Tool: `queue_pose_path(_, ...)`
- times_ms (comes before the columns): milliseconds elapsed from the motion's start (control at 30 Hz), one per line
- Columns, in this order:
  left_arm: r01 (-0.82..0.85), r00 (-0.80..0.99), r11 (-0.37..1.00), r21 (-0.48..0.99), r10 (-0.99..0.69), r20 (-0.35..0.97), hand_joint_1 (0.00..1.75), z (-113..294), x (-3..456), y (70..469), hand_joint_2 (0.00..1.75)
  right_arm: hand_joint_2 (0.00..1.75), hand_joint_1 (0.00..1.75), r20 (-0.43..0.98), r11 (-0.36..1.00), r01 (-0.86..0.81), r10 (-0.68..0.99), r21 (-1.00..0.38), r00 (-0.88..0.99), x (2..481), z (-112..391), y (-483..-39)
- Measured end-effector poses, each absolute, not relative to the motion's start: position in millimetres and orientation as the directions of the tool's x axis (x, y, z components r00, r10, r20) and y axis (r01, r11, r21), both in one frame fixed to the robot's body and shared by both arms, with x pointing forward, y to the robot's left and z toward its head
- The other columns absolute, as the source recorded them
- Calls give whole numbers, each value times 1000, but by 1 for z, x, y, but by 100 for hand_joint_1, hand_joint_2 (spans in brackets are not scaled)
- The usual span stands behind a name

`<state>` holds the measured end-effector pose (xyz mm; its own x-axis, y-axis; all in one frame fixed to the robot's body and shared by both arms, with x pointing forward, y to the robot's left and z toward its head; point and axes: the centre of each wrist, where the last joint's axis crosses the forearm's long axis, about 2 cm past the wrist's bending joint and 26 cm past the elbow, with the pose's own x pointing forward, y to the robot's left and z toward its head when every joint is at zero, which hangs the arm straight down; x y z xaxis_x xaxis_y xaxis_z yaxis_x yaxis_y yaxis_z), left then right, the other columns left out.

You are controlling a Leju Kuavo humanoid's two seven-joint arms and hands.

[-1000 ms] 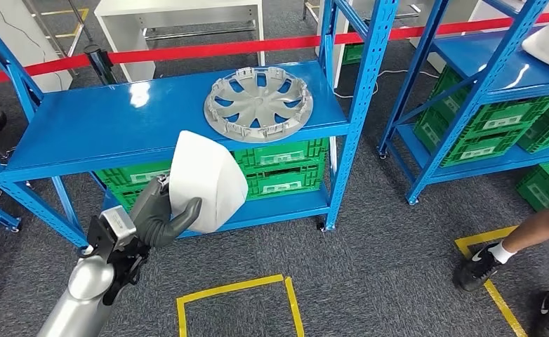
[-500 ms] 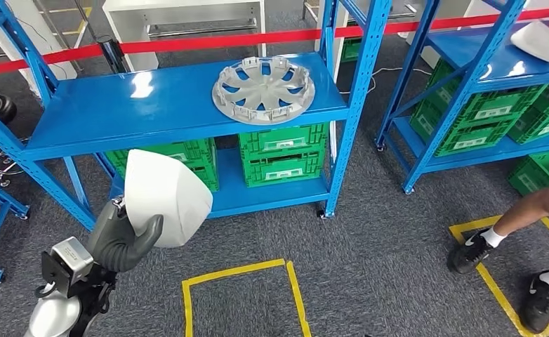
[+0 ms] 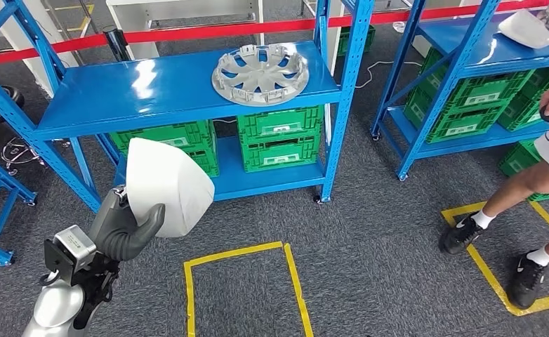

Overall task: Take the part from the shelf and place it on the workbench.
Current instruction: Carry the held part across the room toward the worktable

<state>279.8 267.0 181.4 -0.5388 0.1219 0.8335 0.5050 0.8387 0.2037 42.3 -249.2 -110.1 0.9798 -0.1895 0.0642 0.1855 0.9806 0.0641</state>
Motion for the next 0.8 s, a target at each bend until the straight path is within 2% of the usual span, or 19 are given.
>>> queue_pose_path(800,502,-531,840,206,112,840,175,185,300,264,175,0,0,61,976,210,-213,55,975,40,-110,-249)
